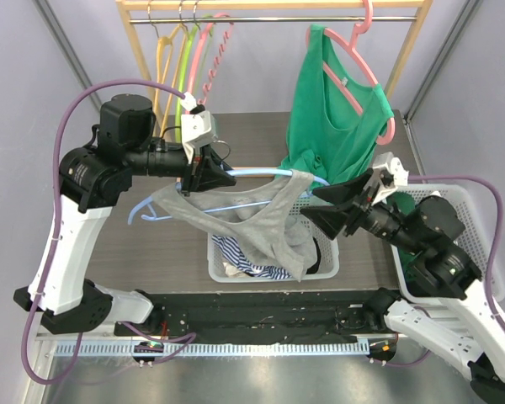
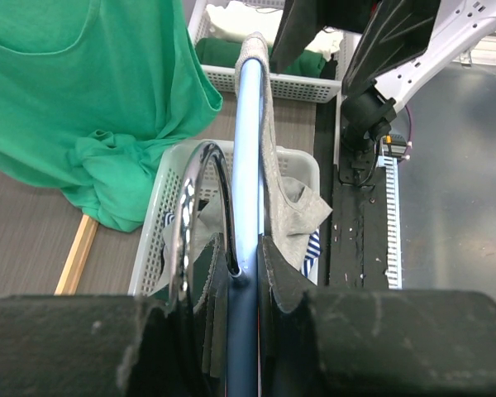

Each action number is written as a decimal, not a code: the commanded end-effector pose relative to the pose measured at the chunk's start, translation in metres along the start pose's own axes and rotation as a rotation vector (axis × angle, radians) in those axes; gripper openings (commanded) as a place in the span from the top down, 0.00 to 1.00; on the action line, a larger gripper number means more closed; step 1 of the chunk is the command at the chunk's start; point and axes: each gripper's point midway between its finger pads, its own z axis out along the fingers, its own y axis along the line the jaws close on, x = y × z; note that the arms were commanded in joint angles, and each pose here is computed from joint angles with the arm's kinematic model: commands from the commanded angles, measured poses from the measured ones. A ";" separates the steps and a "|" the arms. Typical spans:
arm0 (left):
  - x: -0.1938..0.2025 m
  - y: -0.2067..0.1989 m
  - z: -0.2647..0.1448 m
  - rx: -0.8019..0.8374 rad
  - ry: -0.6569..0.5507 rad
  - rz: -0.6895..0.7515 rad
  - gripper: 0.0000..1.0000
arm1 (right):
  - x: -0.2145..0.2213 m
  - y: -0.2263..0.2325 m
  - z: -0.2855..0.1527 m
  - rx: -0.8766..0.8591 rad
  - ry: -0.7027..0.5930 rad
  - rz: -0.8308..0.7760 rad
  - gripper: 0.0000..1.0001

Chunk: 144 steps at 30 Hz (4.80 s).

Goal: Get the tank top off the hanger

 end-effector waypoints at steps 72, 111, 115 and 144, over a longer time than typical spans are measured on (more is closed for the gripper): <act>-0.031 -0.012 -0.015 0.001 -0.095 0.083 1.00 | 0.045 -0.094 -0.062 0.609 0.149 0.037 0.98; -0.017 -0.073 0.039 0.443 -0.012 0.377 1.00 | -0.052 0.036 -0.042 -0.121 0.209 -0.367 0.11; -0.016 -0.071 0.040 0.433 -0.007 0.367 1.00 | -0.045 0.038 -0.044 -0.139 0.233 -0.345 0.14; -0.073 0.026 0.049 -0.160 -0.089 0.238 0.00 | -0.042 0.004 -0.066 0.102 0.193 -0.317 0.99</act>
